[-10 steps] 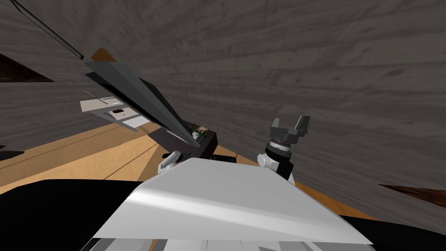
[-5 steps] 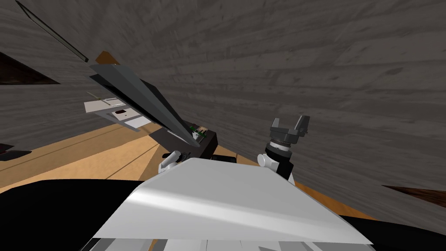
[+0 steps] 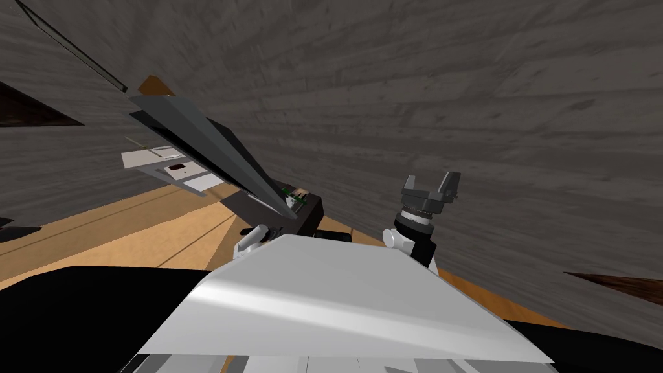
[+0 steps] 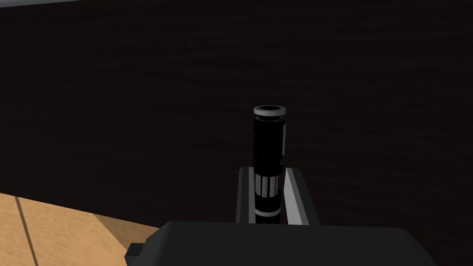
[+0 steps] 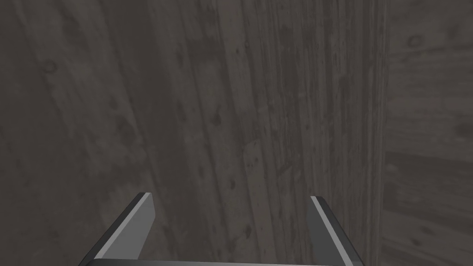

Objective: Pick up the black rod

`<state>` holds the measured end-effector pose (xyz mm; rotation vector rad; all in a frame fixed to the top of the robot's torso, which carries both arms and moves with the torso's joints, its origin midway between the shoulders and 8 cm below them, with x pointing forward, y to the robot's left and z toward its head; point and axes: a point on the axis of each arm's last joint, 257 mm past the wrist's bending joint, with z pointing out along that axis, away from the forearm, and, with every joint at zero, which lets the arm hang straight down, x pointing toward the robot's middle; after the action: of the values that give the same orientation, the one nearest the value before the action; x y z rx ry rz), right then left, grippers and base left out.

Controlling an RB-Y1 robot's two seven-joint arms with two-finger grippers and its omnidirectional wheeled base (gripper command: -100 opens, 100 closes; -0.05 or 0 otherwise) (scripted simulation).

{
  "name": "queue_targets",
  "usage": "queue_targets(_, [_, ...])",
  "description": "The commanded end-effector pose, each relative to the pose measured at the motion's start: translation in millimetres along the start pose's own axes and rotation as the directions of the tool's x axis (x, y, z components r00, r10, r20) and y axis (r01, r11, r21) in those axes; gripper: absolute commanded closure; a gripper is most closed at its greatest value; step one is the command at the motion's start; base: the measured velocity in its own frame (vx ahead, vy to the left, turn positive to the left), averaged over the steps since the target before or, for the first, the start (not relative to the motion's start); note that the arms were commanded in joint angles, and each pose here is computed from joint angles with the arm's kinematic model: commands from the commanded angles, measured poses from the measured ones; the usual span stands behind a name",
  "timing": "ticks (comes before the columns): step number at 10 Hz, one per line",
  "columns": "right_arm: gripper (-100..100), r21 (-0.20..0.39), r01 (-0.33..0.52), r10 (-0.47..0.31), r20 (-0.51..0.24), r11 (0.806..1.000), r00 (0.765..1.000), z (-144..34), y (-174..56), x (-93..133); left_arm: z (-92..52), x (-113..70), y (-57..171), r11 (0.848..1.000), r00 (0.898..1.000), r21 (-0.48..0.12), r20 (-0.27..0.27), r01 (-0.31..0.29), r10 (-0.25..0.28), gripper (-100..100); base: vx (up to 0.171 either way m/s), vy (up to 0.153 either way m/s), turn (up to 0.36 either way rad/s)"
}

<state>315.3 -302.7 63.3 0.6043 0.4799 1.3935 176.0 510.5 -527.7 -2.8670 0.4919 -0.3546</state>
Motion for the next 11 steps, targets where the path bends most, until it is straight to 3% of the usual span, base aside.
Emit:
queue_targets(1, [0, 0.000, 0.000, 0.000, 0.000, 1.000, 1.000, 0.0, 0.0, 0.0, -4.3, -4.2, -1.4, 1.000, 1.000, 0.006, 0.003, 0.009, -0.009, 100, -0.005, 0.009, -0.035])
queue_targets(5, [0, 0.000, 0.000, 0.000, 0.000, 1.000, 1.000, 0.0, 0.0, 0.0, -17.4, -15.1, 0.7, 1.000, 1.000, 0.012, 0.010, 0.023, -0.024, 100, -0.001, 0.011, -0.054])
queue_targets(10, [0, 0.000, 0.000, 0.000, 0.000, 1.000, 1.000, 0.0, 0.0, 0.0, -23.4, -18.0, 9.2, 0.999, 0.999, 0.001, 0.011, 0.034, -0.034, 100, 0.000, 0.006, -0.038])
queue_targets(11, [0, 0.000, 0.000, 0.000, 0.000, 1.000, 1.000, 0.0, 0.0, 0.0, -23.7, -17.8, 9.9, 0.999, 0.999, 0.000, 0.010, 0.038, -0.038, 0, 0.000, 0.000, 0.000])
